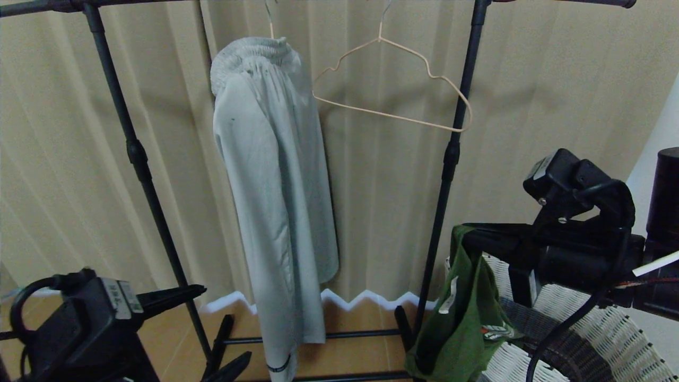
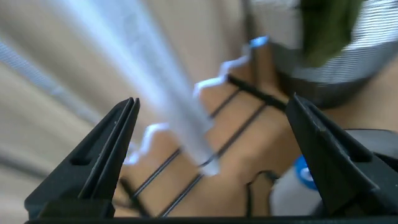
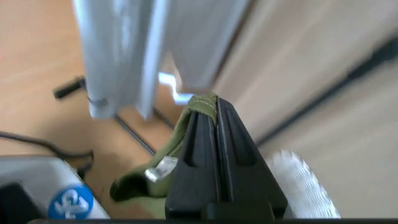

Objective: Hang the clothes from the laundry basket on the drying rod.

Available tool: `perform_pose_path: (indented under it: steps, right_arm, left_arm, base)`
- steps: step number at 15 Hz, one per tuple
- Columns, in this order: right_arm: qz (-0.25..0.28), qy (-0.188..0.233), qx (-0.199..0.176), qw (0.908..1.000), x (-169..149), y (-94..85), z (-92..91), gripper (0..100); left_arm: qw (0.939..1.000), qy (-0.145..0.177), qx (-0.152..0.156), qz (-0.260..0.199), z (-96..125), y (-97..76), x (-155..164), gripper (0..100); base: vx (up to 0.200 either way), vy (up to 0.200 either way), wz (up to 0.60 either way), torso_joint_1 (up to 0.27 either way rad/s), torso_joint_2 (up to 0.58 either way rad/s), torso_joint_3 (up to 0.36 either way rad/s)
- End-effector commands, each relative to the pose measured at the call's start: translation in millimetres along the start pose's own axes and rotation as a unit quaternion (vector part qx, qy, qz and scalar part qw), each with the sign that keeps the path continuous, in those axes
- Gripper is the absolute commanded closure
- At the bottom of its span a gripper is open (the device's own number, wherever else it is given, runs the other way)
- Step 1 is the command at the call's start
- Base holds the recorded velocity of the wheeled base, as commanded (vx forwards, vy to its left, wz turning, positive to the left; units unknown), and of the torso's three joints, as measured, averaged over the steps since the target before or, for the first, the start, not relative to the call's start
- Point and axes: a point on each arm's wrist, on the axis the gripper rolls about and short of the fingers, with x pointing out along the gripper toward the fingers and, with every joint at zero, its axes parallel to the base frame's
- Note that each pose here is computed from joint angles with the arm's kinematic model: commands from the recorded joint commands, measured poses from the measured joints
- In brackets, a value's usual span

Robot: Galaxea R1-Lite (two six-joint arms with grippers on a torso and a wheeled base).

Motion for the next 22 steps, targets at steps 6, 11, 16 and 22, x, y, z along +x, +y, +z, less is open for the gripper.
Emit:
perform_pose_path:
  steps: [6,11,16,22]
  right_arm:
    - [0.062,-0.041,0.042,0.9964,2.4,25.6,19.1,100]
    - [0.075,-0.055,0.043,0.9948,-5.5,25.2,21.9,100]
    - [0.075,-0.061,0.044,0.9943,-10.3,25.1,22.9,100]
    - [0.073,-0.065,0.043,0.9943,-11.8,24.3,24.5,100]
  left_arm:
    - [0.9792,0.041,-0.113,-0.163,49.3,-69.6,105.2,0]
    - [0.9811,0.084,-0.127,-0.12,39.3,-75.1,165.7,0]
    - [0.9807,0.121,-0.136,-0.072,20.1,-81.2,202.2,0]
    - [0.9804,0.15,-0.127,-0.018,4.3,-73.3,206.3,0]
  base:
    - [0.0,0.0,0.0,0.0,0.0,0.0]
    - [0.0,0.0,0.0,0.0,0.0,0.0]
    - [0.0,0.0,0.0,0.0,0.0,0.0]
    - [0.0,0.0,0.0,0.0,0.0,0.0]
